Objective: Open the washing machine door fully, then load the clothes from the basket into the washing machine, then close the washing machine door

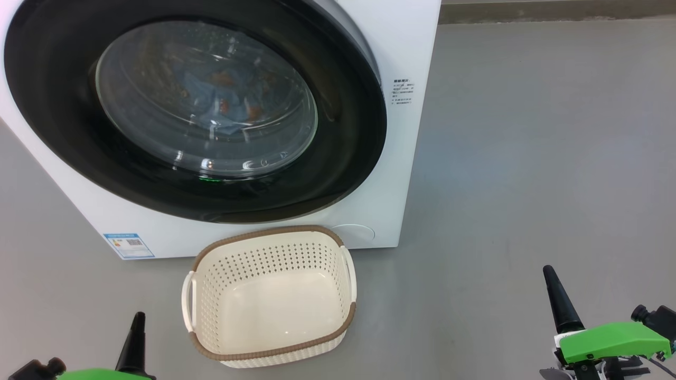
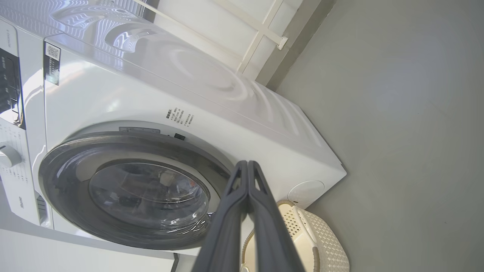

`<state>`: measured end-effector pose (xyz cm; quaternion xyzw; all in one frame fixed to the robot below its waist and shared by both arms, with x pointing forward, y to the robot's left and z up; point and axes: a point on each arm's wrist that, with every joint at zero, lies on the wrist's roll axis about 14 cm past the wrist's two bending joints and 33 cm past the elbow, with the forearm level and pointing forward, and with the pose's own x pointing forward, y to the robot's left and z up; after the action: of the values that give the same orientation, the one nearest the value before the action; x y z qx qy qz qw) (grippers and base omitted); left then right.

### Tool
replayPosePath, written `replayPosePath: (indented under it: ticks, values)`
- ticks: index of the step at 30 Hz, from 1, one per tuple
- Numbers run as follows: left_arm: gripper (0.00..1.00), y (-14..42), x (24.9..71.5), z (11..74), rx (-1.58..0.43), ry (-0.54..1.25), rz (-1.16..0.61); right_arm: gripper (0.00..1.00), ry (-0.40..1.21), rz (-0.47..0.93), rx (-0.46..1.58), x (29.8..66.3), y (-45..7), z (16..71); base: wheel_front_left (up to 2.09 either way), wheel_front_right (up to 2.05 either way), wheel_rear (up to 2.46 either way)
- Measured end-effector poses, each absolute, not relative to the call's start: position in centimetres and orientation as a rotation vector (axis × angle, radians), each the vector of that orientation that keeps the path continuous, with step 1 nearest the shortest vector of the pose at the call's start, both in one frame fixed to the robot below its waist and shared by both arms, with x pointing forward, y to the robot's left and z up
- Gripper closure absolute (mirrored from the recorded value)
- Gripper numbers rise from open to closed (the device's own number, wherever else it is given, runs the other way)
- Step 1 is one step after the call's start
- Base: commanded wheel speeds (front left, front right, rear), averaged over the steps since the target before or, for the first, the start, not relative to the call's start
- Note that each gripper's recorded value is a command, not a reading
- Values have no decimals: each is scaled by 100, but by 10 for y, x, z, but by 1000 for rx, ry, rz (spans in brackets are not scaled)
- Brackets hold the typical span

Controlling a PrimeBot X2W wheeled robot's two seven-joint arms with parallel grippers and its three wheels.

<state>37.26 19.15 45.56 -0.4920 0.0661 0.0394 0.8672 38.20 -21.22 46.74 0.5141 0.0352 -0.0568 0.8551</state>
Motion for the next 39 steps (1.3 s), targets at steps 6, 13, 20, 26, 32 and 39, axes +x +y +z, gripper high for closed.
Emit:
replayPosePath:
  ticks: [6,13,20,26,32,39]
  values:
    - [100,192,373,458,-1093,135,85,100,73,-116,1131,382,-211,469,0,0,0]
    - [100,192,375,462,-1164,124,82,100,66,-113,1195,383,-211,472,0,0,0]
    - [100,191,374,464,-1235,126,80,100,58,-108,1262,383,-211,475,0,0,0]
    - [100,190,375,466,-1301,119,77,100,55,-100,1319,383,-210,478,0,0,0]
    - [100,188,375,469,-1368,112,70,100,49,-91,1382,383,-207,480,0,0,0]
    - [100,189,377,475,-1438,97,60,100,34,-84,1446,383,-209,485,0,0,0]
